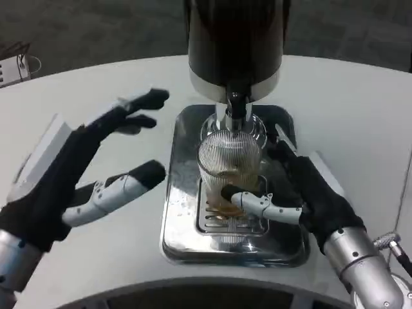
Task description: Grasp the cup under the faucet to collect the drink, then remove the cup.
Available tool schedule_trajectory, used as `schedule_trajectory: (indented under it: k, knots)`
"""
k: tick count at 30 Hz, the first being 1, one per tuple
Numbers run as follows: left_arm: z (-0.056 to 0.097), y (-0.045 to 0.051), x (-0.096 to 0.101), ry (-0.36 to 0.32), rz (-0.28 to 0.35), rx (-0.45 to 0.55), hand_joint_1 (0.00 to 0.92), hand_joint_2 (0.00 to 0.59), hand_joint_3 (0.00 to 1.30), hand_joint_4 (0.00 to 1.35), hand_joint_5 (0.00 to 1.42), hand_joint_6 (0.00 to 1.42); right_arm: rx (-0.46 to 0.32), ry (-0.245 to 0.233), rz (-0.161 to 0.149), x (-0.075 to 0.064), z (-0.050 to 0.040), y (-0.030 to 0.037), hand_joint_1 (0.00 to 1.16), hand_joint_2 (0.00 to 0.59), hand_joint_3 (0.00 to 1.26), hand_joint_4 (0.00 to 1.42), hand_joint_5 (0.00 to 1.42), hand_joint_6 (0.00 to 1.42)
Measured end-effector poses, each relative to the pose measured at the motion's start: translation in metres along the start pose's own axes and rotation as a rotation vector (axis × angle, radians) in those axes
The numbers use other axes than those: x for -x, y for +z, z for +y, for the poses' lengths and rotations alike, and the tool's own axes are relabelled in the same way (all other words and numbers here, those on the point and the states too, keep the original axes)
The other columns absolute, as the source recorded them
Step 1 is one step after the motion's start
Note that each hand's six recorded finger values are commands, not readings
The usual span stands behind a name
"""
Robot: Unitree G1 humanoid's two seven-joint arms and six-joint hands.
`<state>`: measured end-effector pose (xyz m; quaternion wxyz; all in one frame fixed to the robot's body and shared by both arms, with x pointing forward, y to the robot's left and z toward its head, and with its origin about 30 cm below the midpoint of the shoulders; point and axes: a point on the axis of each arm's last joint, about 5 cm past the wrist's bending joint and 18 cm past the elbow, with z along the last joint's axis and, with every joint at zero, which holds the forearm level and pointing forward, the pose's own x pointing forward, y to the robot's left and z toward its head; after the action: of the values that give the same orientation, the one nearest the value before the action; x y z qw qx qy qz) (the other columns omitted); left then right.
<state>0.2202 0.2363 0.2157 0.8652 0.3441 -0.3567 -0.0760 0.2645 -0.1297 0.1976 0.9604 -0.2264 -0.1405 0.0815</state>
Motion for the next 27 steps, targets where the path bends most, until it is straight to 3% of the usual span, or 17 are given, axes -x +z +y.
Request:
schedule_trajectory:
  k: [4,11,21,27]
  knots:
    - [0.002,-0.0049,0.021,-0.026,0.089,-0.024,0.063,0.110,0.26,0.23,0.33,0.34,-0.010,0.007,-0.006,-0.006,0.0052,-0.0002,0.79,0.214,0.00,0.00,0.06,0.04]
    - [-0.002,-0.0089,0.046,-0.070,0.190,-0.034,0.064,0.113,0.26,0.22,0.33,0.33,-0.024,0.004,-0.009,-0.014,0.0146,-0.0014,0.79,0.214,0.00,0.00,0.06,0.05]
    - [-0.006,-0.0107,0.065,-0.112,0.275,-0.036,0.068,0.112,0.25,0.19,0.27,0.30,-0.046,-0.030,-0.008,-0.021,0.0254,-0.0034,0.79,0.214,0.00,0.00,0.07,0.05]
    - [-0.010,-0.0090,0.066,-0.189,0.306,-0.096,0.061,0.109,0.20,0.11,0.20,0.24,-0.046,-0.063,-0.011,-0.023,0.0336,-0.0041,0.80,0.212,0.00,0.03,0.11,0.05]
